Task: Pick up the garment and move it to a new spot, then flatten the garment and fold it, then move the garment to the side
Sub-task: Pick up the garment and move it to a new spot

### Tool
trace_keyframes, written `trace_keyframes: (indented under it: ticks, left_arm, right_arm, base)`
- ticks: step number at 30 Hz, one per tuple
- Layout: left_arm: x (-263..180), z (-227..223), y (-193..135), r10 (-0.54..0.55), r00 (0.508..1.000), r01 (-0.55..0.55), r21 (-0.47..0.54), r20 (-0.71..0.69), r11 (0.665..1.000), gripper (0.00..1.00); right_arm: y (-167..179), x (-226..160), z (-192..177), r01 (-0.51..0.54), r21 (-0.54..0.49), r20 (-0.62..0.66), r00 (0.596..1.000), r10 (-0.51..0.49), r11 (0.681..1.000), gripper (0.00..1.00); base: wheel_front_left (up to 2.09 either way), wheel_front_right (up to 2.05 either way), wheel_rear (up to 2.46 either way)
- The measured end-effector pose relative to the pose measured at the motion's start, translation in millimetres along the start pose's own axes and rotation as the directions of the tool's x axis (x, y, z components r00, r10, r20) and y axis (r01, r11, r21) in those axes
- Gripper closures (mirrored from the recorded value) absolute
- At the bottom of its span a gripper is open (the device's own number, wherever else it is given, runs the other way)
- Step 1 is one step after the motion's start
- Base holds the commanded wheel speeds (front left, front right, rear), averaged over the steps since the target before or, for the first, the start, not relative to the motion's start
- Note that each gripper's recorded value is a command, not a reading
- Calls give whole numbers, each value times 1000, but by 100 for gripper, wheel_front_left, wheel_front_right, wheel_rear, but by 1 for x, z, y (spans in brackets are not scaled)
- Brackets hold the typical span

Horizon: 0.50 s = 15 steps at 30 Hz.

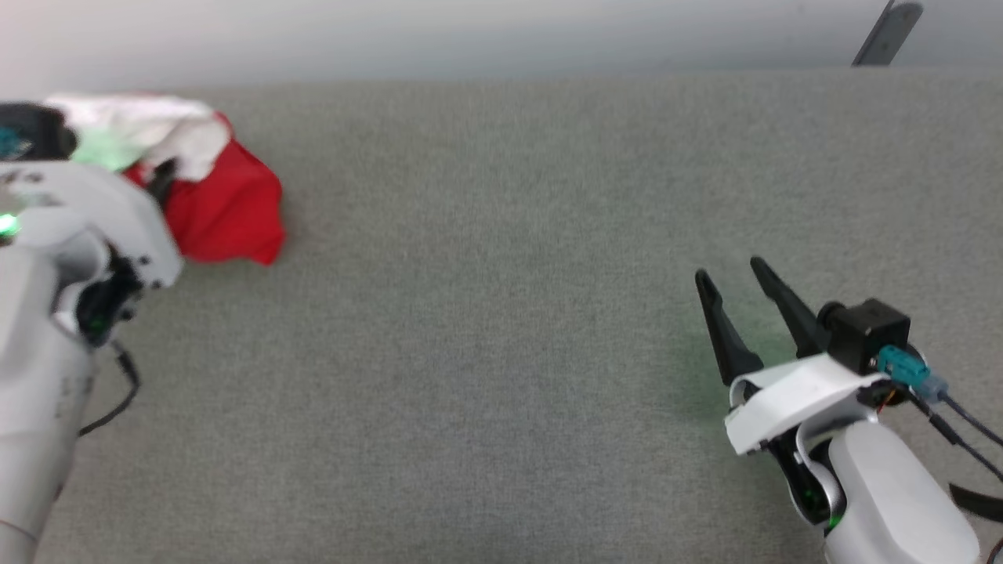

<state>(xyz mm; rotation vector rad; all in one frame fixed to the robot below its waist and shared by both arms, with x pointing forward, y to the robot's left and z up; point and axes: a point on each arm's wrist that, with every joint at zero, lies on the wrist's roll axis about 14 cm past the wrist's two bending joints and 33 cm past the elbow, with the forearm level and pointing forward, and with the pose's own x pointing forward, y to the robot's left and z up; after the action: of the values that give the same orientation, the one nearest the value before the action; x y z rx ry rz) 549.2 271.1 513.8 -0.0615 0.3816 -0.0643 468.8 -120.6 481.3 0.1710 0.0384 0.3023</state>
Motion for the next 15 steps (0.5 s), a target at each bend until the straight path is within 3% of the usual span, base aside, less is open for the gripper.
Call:
trace_keyframes:
  ticks: [4, 7, 10, 15]
  left_arm:
    - [-12, 37, -53, -148, 985, 141, 83, 83, 987, 100]
    - [-22, 47, -105, -290, 954, 274, 172, 74, 946, 100]
    - [-33, 41, -163, -434, 901, 414, 253, 26, 874, 100]
    - [-49, 4, -247, -607, 785, 607, 347, -122, 715, 100]
  right_arm:
    - [-1, -15, 9, 23, 15, 24, 999, -23, 1000, 0]
    - [-6, -26, 18, 48, 21, 48, 998, -49, 999, 0]
    - [-17, -39, 23, 89, 33, 66, 994, -91, 995, 0]
    - [-35, -56, 33, 158, 55, 103, 981, -163, 986, 0]
  base:
    - [0, 0, 0]
    - [0, 0, 0]
    - [0, 0, 0]
    - [0, 0, 0]
